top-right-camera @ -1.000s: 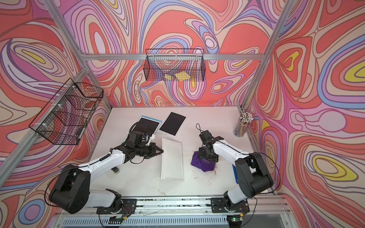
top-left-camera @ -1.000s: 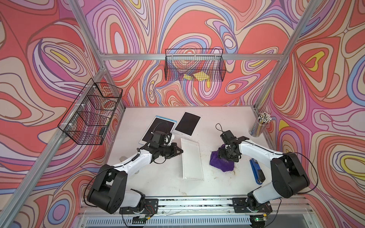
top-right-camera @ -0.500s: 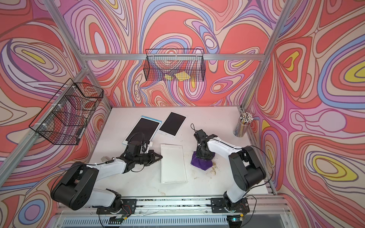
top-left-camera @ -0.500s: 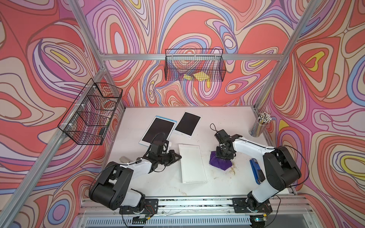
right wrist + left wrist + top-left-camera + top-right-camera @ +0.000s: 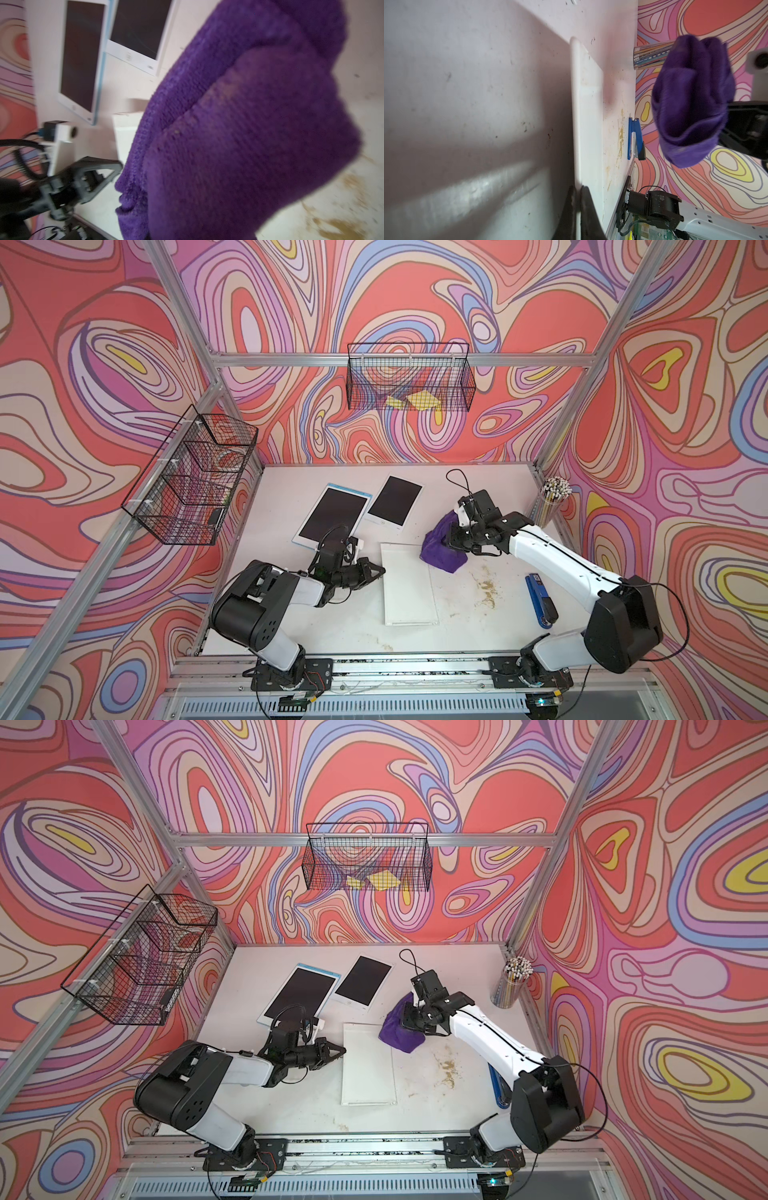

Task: Wipe the drawing tablet
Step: Pick up the cleaning item at the center of the board, then wipe the dirt from the drawing tablet.

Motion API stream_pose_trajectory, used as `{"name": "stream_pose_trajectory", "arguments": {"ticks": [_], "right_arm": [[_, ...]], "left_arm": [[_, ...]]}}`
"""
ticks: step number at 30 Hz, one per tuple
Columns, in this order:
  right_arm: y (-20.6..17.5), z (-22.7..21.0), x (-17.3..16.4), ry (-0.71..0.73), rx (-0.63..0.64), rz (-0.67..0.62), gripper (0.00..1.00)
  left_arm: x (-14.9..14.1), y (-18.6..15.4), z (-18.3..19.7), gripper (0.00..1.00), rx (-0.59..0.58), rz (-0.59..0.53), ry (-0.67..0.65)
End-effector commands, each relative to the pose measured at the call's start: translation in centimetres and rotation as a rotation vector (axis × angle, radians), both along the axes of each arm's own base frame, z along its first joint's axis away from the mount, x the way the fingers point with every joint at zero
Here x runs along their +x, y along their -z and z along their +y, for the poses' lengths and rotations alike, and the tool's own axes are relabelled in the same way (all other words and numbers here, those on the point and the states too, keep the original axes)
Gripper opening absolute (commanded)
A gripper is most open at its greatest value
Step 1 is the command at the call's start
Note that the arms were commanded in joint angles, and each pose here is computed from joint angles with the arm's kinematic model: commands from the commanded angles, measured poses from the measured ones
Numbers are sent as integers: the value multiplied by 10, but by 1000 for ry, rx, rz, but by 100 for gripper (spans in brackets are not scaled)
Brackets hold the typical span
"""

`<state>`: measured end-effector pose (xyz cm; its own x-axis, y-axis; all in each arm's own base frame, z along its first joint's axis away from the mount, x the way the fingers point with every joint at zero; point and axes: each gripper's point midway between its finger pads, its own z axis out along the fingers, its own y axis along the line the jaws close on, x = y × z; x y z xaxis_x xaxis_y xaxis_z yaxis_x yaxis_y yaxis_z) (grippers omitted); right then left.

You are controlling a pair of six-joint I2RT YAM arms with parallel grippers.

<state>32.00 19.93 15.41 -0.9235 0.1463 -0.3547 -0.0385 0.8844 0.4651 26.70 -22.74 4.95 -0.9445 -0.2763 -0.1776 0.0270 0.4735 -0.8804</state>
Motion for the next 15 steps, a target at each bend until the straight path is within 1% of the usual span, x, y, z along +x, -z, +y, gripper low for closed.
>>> {"name": "stream_pose_trajectory", "arguments": {"ticks": [1,6,9,12,15], "right_arm": [[7,41,9,-102,117,42,0],[49,87,30,-150,136,116,0],[70,112,25,-192,131,157,0],[80,135,4,-247,118,190,0],[85,145,-31,-297,101,227,0]], "left_arm": [[7,-9,-1,0,-24,-64,0],[9,-9,0,0,-9,-66,3],[10,-8,-1,0,-2,-64,7],[13,-9,-2,0,-1,-67,10],[16,-10,-2,0,6,-70,13]]}}
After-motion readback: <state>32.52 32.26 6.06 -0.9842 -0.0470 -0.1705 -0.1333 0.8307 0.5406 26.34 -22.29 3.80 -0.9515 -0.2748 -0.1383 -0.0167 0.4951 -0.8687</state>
